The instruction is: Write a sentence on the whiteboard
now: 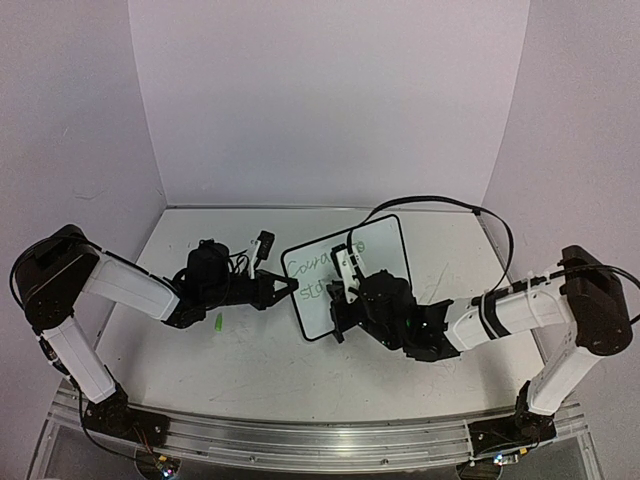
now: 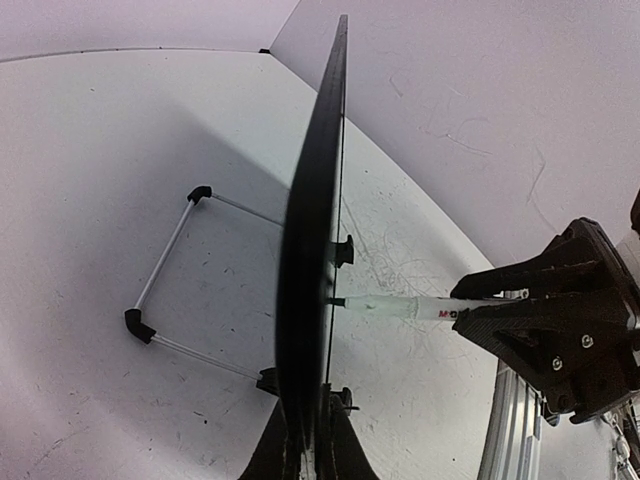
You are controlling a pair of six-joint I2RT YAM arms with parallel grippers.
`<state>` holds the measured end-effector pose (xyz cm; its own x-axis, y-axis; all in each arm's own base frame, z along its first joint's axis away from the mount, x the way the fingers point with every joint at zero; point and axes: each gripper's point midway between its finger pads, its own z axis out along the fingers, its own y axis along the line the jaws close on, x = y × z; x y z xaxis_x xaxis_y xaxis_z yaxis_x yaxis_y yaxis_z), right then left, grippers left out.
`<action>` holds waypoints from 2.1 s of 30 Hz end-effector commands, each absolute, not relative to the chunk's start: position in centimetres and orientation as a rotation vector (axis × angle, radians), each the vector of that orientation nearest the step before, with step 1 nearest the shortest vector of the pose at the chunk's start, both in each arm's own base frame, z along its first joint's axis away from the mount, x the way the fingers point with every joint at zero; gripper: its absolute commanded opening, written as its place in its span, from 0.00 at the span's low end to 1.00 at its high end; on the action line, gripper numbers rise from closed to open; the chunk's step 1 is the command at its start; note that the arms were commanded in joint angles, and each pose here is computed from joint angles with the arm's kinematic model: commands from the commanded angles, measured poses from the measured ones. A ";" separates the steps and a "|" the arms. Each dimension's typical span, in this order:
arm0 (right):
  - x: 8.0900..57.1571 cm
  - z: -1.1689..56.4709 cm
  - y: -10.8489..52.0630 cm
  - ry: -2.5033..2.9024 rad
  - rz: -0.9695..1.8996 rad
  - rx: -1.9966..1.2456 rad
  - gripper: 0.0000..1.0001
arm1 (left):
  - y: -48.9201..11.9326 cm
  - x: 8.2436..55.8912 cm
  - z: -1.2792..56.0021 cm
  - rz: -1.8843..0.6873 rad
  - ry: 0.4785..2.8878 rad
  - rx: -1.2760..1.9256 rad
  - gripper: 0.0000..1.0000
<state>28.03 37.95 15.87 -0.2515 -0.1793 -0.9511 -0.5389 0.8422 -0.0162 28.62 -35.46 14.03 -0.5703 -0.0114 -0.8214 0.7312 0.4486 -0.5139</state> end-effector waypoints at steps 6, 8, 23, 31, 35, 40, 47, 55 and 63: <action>28.4 14.8 37.0 1.853 0.341 -0.523 0.00 | -35.0 28.9 13.4 -1.113 1.922 0.633 0.00; 28.2 14.3 36.8 1.868 0.346 -0.528 0.00 | -34.9 28.8 13.3 -1.113 1.925 0.633 0.00; 27.5 12.9 35.8 1.920 0.346 -0.531 0.00 | -34.8 28.7 13.4 -1.115 1.925 0.628 0.00; 27.4 14.5 34.9 1.890 0.348 -0.504 0.00 | -34.8 28.7 13.5 -1.114 1.923 0.626 0.00; 27.1 16.4 35.1 1.842 0.416 -0.497 0.00 | -34.8 28.7 13.5 -1.113 1.923 0.626 0.00; 27.9 17.5 36.1 1.811 0.434 -0.494 0.00 | -34.9 28.7 13.4 -1.116 1.927 0.628 0.00; 28.4 17.7 37.1 1.798 0.446 -0.513 0.00 | -34.8 28.7 13.6 -1.112 1.921 0.625 0.00; 28.7 17.5 37.8 1.795 0.444 -0.528 0.00 | -34.9 28.7 13.5 -1.116 1.923 0.630 0.00; 28.9 15.9 36.9 1.840 0.375 -0.520 0.00 | -34.8 28.8 13.5 -1.111 1.923 0.629 0.00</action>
